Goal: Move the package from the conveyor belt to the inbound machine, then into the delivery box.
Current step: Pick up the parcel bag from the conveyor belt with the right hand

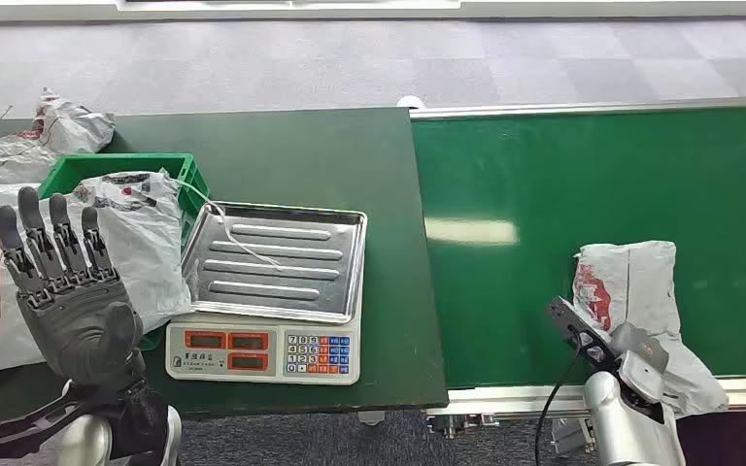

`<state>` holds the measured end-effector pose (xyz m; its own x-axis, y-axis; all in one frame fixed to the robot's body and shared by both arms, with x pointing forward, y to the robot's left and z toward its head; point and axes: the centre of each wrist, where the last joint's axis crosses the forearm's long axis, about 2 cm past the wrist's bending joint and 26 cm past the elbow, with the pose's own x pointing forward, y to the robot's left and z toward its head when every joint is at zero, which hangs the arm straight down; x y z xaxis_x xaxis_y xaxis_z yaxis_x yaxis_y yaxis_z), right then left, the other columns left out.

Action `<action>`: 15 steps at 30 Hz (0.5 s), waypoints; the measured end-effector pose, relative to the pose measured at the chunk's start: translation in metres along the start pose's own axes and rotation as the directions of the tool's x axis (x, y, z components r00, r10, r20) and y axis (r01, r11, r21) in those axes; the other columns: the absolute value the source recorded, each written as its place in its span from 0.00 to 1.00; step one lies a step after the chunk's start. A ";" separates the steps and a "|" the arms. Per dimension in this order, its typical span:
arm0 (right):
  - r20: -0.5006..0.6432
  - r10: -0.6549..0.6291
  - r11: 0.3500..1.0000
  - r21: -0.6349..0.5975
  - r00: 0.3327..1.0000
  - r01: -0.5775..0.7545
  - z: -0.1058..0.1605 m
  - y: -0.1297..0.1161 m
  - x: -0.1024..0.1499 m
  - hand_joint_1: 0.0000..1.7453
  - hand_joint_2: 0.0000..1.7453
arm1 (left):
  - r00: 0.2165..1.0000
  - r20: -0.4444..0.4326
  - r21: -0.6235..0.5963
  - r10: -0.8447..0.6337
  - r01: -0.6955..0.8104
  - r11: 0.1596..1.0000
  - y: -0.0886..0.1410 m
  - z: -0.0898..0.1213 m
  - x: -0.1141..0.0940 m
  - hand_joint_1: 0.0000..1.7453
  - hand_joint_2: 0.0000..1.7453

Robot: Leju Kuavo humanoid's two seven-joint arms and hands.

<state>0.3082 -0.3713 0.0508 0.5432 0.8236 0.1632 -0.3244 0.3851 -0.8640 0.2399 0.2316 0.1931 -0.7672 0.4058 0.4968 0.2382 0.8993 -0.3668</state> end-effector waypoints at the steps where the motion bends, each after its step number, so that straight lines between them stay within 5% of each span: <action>1: 0.001 0.001 1.000 0.000 1.000 -0.001 0.000 0.000 0.000 1.00 1.00 | 1.000 0.000 0.000 0.000 0.000 1.000 0.000 0.000 0.000 0.00 1.00; 15: 0.009 0.003 1.000 0.002 1.000 -0.003 0.001 0.001 0.003 1.00 1.00 | 1.000 -0.001 0.001 -0.001 0.001 1.000 0.000 -0.001 0.001 0.00 1.00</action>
<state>0.3089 -0.3675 0.0508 0.5349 0.8286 0.1651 -0.3273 0.3834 -0.8636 0.2398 0.2319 0.1940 -0.7668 0.4053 0.4977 0.2371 0.8994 -0.3672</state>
